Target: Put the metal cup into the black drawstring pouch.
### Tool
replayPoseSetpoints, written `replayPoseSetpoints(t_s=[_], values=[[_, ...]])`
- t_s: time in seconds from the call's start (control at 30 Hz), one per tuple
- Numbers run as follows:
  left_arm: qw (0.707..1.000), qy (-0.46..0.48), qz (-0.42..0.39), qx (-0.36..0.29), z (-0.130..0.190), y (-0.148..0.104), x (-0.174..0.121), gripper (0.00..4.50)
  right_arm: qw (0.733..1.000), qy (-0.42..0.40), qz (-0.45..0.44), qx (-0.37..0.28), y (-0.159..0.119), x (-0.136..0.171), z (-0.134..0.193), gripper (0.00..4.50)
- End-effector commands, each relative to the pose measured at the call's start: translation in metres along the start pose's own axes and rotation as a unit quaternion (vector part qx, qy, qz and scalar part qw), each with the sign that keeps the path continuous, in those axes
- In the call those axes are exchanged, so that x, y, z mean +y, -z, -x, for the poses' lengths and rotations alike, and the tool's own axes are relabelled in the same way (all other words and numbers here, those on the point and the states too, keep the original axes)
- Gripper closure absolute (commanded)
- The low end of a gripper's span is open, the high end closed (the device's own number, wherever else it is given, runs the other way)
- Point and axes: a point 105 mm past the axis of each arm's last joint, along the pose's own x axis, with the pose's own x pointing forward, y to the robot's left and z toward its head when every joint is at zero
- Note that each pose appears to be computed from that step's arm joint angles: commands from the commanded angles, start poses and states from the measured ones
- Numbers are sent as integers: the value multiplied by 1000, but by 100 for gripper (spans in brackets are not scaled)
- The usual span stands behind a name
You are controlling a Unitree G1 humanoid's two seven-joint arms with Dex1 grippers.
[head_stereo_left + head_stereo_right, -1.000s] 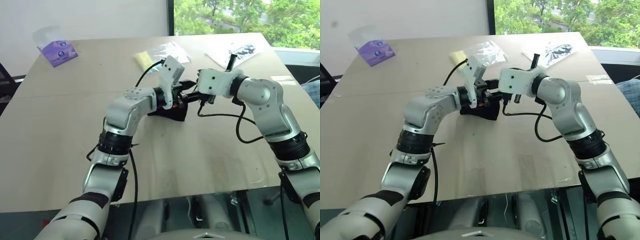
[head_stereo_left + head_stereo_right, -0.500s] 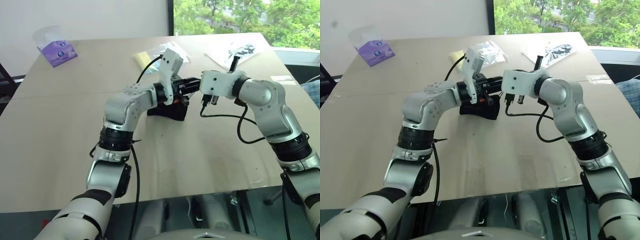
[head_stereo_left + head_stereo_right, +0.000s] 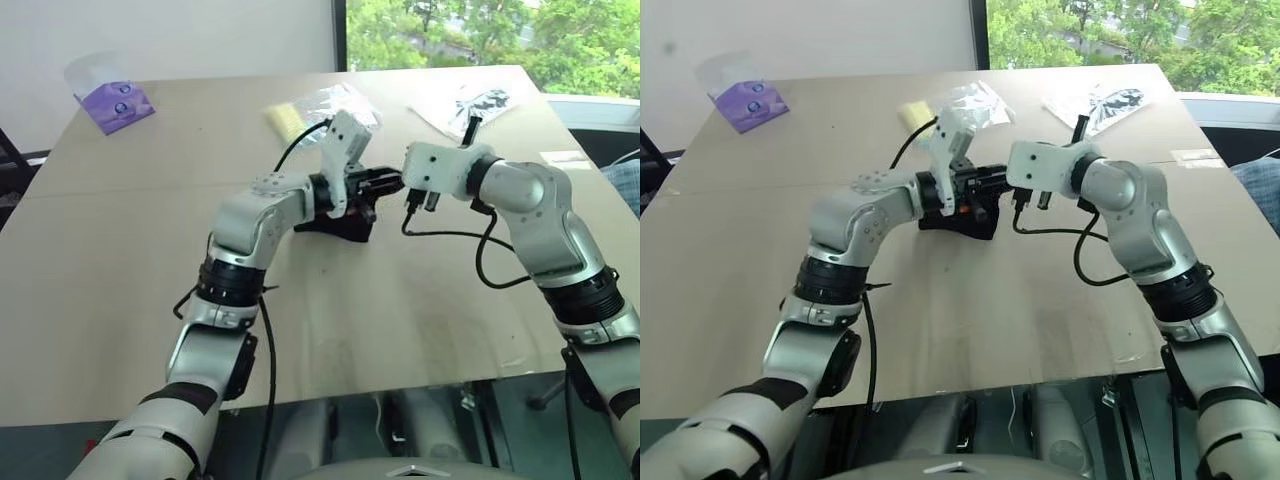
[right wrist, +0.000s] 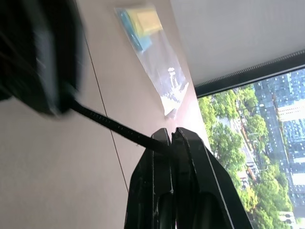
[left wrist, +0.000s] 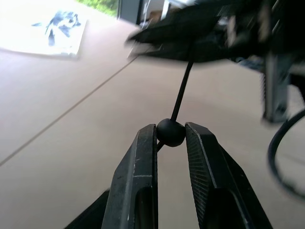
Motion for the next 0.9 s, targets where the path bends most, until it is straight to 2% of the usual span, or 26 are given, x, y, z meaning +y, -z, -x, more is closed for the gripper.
replayPoseSetpoints(t_s=[0.03, 0.13, 0.27, 0.43, 0.5, 0.53, 0.57, 0.6, 0.63, 0.67, 0.7, 0.83, 0.87, 0.9], values=[[999, -29, -13, 19, 14, 9, 12, 378, 998, 52, -20, 14, 12, -27, 16, 450], [995, -68, -12, 72, 31, 35, 27, 378, 994, 80, -57, 55, 43, -39, 28, 450], [990, -88, -11, 108, 44, 54, 33, 378, 984, 105, -95, 107, 83, -42, 41, 450], [987, -94, -22, 132, 53, 71, 34, 378, 969, 110, -153, 162, 132, -20, 47, 450], [987, -89, -48, 126, 52, 72, 30, 378, 968, 77, -191, 141, 134, 4, 41, 450], [989, -91, -67, 96, 48, 65, 28, 378, 961, 65, -243, 118, 129, 17, 36, 450], [993, -70, -51, 84, 47, 64, 21, 378, 949, 61, -292, 99, 125, 28, 31, 450], [996, -56, -43, 51, 46, 56, 15, 346, 942, 36, -324, 82, 119, 43, 29, 450], [998, -42, -30, 24, 47, 49, 9, 309, 942, 13, -323, 86, 118, 56, 30, 421], [999, -36, -27, 7, 49, 43, 5, 291, 943, -11, -323, 83, 115, 68, 31, 391], [999, -36, -31, -10, 52, 39, 1, 243, 937, -25, -341, 75, 111, 78, 34, 366], [994, -100, -18, -35, 85, 44, -1, 40, 920, -37, -389, 30, 92, 93, 66, 168], [990, -121, -18, -70, 96, 44, -3, 0, 916, -33, -399, 13, 86, 96, 77, 117], [984, -154, -33, -84, 108, 47, -3, 0, 914, -35, -405, -5, 80, 101, 90, 71]])
